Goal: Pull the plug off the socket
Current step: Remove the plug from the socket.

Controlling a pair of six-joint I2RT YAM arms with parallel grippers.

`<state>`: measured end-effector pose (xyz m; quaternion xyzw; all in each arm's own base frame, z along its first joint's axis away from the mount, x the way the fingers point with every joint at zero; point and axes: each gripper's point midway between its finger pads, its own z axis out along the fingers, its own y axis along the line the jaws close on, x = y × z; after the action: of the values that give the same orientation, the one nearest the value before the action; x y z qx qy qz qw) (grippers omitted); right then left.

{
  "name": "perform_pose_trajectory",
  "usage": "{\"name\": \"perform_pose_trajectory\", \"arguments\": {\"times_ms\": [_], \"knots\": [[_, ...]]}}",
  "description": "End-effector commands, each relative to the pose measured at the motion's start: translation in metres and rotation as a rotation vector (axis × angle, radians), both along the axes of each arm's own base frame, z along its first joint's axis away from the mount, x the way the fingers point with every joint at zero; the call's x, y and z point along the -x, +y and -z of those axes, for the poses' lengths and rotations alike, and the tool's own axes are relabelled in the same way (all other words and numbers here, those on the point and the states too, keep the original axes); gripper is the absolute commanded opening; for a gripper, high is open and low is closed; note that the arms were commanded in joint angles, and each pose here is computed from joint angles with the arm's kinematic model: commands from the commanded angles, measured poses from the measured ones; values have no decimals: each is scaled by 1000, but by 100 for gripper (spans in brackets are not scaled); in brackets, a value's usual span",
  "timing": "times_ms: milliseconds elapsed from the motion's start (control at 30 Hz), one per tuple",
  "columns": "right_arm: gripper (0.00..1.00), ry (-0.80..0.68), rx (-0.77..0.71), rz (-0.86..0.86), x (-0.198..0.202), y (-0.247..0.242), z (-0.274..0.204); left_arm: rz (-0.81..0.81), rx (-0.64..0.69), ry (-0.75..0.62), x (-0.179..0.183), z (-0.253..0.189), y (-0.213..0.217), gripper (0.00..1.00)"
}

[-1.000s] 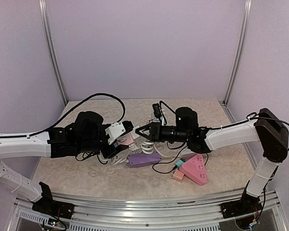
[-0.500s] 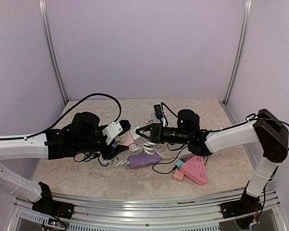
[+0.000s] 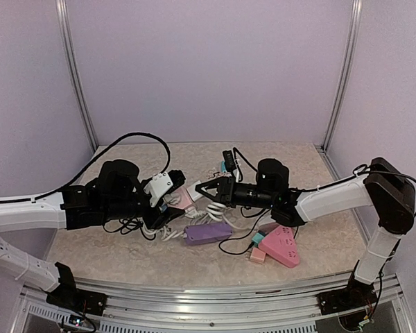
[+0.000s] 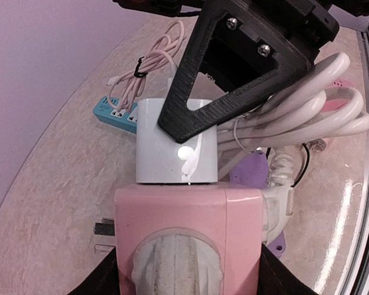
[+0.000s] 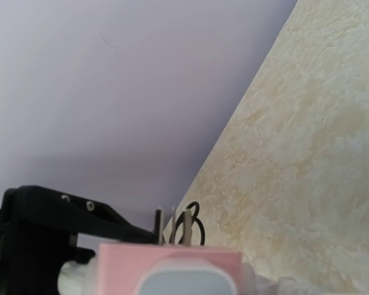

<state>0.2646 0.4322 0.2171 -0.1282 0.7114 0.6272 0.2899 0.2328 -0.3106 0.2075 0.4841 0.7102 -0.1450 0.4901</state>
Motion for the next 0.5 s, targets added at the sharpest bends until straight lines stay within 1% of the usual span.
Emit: {"name": "perform_pose_trajectory", "arguments": {"times_ms": [0, 267, 467], "knots": [[0, -75, 38, 23, -1, -4, -7, 49, 271, -134, -3, -89, -20, 9], [0, -165, 186, 72, -1, -1, -9, 37, 251, -108, -11, -81, -21, 9], [0, -188, 220, 108, -3, -7, -11, 32, 253, -98, -14, -80, -20, 8]]}}
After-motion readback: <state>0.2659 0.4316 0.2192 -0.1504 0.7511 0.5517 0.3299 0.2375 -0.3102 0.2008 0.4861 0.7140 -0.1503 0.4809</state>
